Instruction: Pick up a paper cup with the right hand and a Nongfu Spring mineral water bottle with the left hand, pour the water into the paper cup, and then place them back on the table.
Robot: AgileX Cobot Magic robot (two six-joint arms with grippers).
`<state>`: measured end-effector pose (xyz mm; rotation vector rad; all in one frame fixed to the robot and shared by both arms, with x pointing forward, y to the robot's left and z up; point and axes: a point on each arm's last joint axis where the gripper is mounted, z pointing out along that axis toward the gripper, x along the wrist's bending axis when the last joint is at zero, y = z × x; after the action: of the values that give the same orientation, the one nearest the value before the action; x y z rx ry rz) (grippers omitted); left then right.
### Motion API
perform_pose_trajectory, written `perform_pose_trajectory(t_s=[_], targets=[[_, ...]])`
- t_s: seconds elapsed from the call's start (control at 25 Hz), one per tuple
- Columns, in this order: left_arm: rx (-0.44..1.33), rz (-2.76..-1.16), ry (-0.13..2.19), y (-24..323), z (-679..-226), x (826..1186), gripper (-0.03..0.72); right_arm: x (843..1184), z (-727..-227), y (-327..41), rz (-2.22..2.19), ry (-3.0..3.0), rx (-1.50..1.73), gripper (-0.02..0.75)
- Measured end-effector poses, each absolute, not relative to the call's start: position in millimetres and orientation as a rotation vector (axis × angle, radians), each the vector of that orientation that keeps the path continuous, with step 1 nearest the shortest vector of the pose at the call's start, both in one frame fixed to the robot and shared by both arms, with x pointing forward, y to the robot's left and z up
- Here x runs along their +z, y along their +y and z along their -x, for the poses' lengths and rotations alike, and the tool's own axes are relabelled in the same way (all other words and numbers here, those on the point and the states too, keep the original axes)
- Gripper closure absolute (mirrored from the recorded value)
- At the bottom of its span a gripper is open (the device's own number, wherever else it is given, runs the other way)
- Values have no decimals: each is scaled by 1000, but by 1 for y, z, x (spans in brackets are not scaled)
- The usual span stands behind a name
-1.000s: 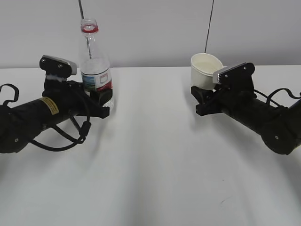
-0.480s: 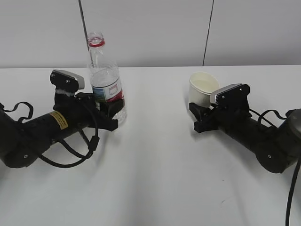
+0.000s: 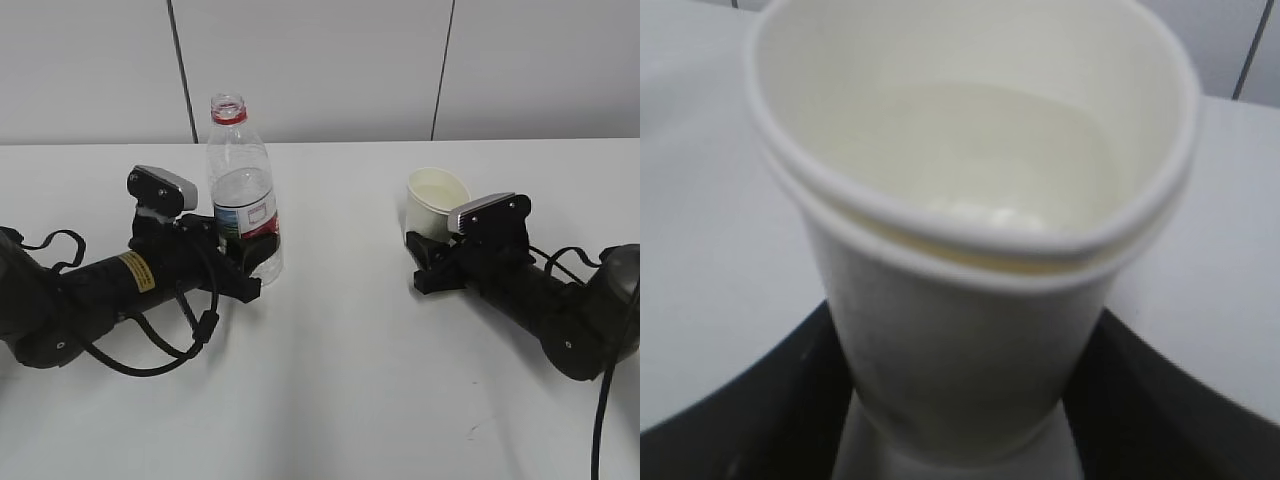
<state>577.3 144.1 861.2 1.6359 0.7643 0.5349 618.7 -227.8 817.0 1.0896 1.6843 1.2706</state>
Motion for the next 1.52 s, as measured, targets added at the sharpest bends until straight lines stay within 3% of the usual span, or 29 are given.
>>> perform_pose_trajectory(t_s=[0.64,0.84,1.12,1.36,1.52], targets=[[515,-1665,730,142,-575,860,339,807,-616,-228,-1076,1678,1279,284],[504,-1685,714,141,-574,859,285,807,-618,-227,-1071,1679,1280,254],[502,-1687,711,141,-573,859,264,806,-617,-227,-1073,1681,1278,229],[497,-1724,728,142,-573,855,160,804,-616,-231,-1113,1668,1251,133],[483,-1756,751,145,-565,853,127,801,-604,-235,-1158,1659,1228,117]])
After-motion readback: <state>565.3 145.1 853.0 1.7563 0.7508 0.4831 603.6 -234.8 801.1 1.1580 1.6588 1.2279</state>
